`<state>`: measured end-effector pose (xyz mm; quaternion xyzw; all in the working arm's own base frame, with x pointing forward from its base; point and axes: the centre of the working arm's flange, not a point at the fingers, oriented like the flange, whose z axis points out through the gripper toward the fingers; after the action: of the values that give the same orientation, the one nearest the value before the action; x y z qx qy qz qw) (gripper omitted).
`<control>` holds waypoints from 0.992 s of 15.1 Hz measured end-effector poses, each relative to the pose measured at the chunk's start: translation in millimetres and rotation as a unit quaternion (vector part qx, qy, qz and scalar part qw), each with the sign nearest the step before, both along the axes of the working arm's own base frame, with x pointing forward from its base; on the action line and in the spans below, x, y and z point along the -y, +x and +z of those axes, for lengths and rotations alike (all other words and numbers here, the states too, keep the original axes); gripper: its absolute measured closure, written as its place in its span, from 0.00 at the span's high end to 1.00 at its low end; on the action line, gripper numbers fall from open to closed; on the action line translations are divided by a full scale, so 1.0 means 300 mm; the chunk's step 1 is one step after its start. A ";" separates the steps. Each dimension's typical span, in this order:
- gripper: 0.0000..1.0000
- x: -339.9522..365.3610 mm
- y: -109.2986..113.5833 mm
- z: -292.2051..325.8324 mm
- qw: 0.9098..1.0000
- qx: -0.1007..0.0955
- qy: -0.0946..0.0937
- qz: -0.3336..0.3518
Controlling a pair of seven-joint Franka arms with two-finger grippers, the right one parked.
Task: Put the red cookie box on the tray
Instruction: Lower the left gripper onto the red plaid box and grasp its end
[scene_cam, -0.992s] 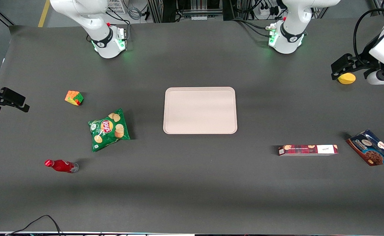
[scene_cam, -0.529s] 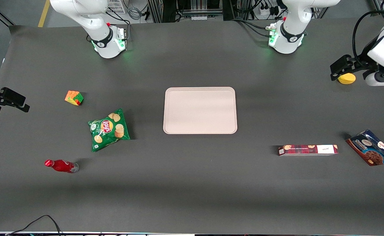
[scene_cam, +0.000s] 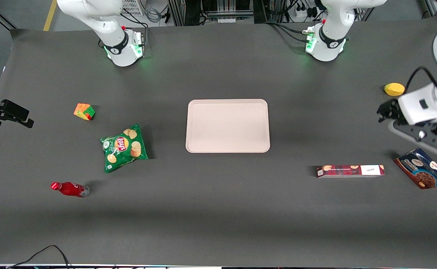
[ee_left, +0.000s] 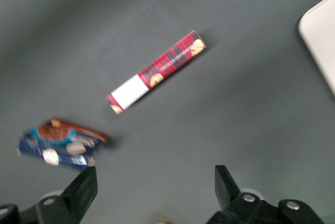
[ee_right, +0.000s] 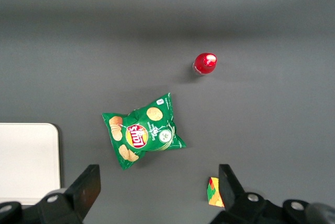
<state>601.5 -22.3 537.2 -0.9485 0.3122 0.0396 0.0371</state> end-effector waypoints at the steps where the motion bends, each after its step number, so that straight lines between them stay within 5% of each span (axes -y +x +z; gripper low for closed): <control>1: 1.00 -0.031 0.040 -0.068 0.999 0.009 -0.004 -0.045; 3: 1.00 -0.076 0.106 -0.224 0.988 0.027 -0.007 -0.149; 8: 1.00 -0.139 0.162 -0.620 0.960 0.030 -0.013 -0.277; 15: 1.00 -0.101 0.134 -0.922 0.951 0.057 -0.017 -0.304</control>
<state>641.7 7.9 260.5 -0.8096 0.5839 -0.0334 0.0494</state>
